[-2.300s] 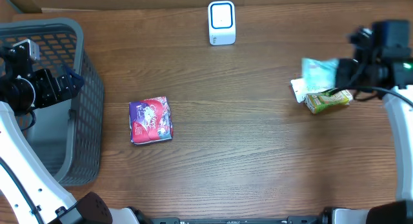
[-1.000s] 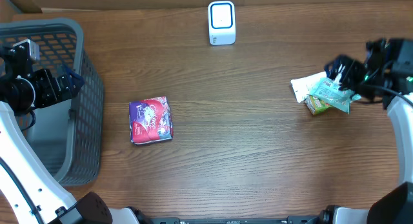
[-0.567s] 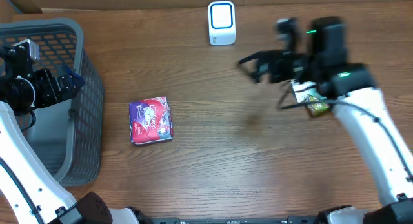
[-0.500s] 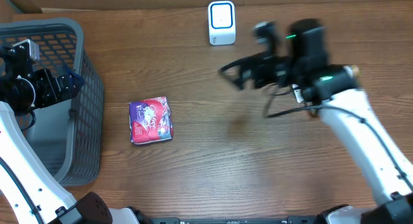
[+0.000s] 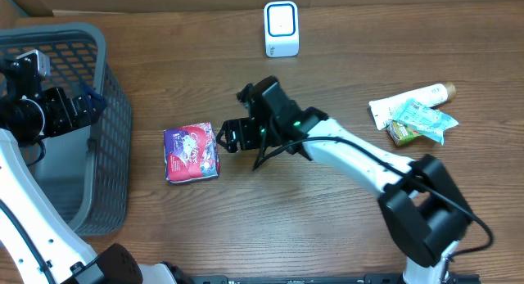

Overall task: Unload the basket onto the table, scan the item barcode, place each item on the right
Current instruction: 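Move the right gripper left and grasp the pink Carefree pack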

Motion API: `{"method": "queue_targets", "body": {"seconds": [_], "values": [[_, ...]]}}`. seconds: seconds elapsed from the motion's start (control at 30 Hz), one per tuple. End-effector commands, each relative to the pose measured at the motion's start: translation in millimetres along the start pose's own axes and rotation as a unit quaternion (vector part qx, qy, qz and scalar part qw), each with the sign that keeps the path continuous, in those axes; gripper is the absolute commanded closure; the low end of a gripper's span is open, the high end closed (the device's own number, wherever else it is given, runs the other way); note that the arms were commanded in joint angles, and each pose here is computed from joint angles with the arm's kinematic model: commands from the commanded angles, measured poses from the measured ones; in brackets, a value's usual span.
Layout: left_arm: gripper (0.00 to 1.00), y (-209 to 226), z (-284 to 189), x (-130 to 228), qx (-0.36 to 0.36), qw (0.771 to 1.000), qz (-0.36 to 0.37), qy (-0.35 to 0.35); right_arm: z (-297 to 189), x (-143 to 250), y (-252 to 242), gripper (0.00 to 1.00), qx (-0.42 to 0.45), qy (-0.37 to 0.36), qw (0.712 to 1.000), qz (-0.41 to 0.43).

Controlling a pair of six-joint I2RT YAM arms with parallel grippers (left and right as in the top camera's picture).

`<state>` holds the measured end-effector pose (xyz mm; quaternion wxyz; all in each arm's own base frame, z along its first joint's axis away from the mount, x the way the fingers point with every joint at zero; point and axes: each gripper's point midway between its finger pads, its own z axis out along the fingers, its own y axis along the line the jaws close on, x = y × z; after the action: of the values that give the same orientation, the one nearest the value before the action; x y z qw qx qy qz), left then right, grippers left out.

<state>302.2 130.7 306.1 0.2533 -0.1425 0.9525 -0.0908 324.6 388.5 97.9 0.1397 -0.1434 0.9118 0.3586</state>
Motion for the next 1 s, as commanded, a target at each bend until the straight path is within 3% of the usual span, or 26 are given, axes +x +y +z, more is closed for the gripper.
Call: {"method": "queue_targets", "body": {"seconds": [0.0, 0.2, 0.33, 0.6, 0.8, 0.97], "values": [[0.0, 0, 2, -1, 0.001, 1.0, 0.002, 0.001, 21, 14, 13, 0.15, -0.018, 0.02, 1.0, 0.009], [0.0, 0, 2, -1, 0.001, 1.0, 0.002, 0.001, 54, 34, 25, 0.17, -0.063, 0.05, 0.997, 0.006], [0.01, 0, 2, -1, 0.001, 1.0, 0.002, 0.001, 70, 43, 26, 0.26, -0.07, 0.059, 0.996, 0.008], [0.0, 0, 2, -1, 0.001, 1.0, 0.002, 0.001, 76, 45, 17, 0.59, -0.051, 0.055, 0.997, 0.011], [0.0, 0, 2, -1, 0.001, 1.0, 0.002, 0.001, 77, 43, 5, 0.92, -0.019, 0.046, 0.999, 0.016], [0.0, 0, 2, -1, 0.001, 1.0, 0.002, 0.001, 74, 43, 3, 0.96, -0.016, 0.048, 0.999, 0.02]]}}
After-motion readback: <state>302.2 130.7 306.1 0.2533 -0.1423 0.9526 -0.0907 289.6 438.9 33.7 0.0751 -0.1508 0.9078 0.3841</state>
